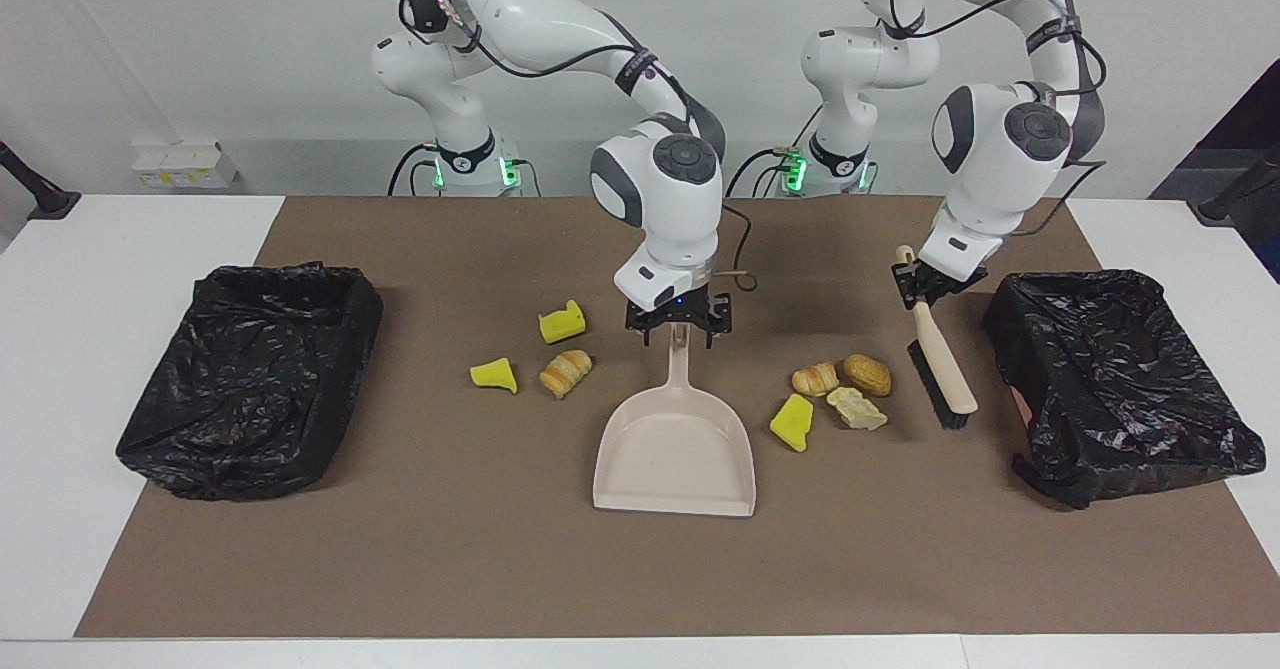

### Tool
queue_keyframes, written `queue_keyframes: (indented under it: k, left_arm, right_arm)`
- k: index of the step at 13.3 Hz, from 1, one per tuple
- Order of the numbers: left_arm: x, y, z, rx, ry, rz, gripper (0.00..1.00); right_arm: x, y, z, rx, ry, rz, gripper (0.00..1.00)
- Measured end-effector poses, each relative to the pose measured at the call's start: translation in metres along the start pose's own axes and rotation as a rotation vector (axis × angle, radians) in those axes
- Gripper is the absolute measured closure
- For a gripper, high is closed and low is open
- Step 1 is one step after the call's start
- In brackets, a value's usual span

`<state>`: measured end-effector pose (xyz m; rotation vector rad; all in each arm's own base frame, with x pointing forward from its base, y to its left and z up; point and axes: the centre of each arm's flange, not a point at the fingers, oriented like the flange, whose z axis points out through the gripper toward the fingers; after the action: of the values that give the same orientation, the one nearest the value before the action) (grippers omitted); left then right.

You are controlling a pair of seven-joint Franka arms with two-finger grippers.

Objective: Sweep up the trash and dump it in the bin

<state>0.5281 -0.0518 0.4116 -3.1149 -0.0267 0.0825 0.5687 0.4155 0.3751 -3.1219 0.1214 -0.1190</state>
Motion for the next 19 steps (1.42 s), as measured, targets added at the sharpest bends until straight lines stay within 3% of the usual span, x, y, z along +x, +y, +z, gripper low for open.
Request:
queue_keyframes:
  k: [6, 9, 10, 12, 17, 19]
  left_arm:
    - [0.006, 0.006, 0.02, 0.002, -0.023, 0.011, 0.74]
    - [0.006, 0.006, 0.02, 0.002, -0.023, 0.013, 0.74]
    - [0.006, 0.006, 0.02, 0.002, -0.023, 0.013, 0.74]
    - [0.006, 0.006, 0.02, 0.002, -0.023, 0.014, 0.74]
    - [0.006, 0.006, 0.02, 0.002, -0.023, 0.014, 0.74]
    - [0.006, 0.006, 0.02, 0.002, -0.023, 0.014, 0.74]
  right_arm:
    - [0.0, 0.003, 0.011, -0.021, 0.009, -0.011, 0.29]
    - [-0.003, 0.003, 0.016, -0.041, 0.013, -0.027, 0.29]
    - [-0.005, 0.002, 0.017, -0.048, 0.017, -0.036, 0.36]
    - [-0.007, -0.001, 0.017, -0.05, 0.019, -0.043, 0.66]
    - [-0.008, -0.003, 0.008, -0.041, 0.029, -0.055, 0.69]
    - [-0.005, 0.001, -0.006, -0.034, 0.042, -0.121, 0.69]
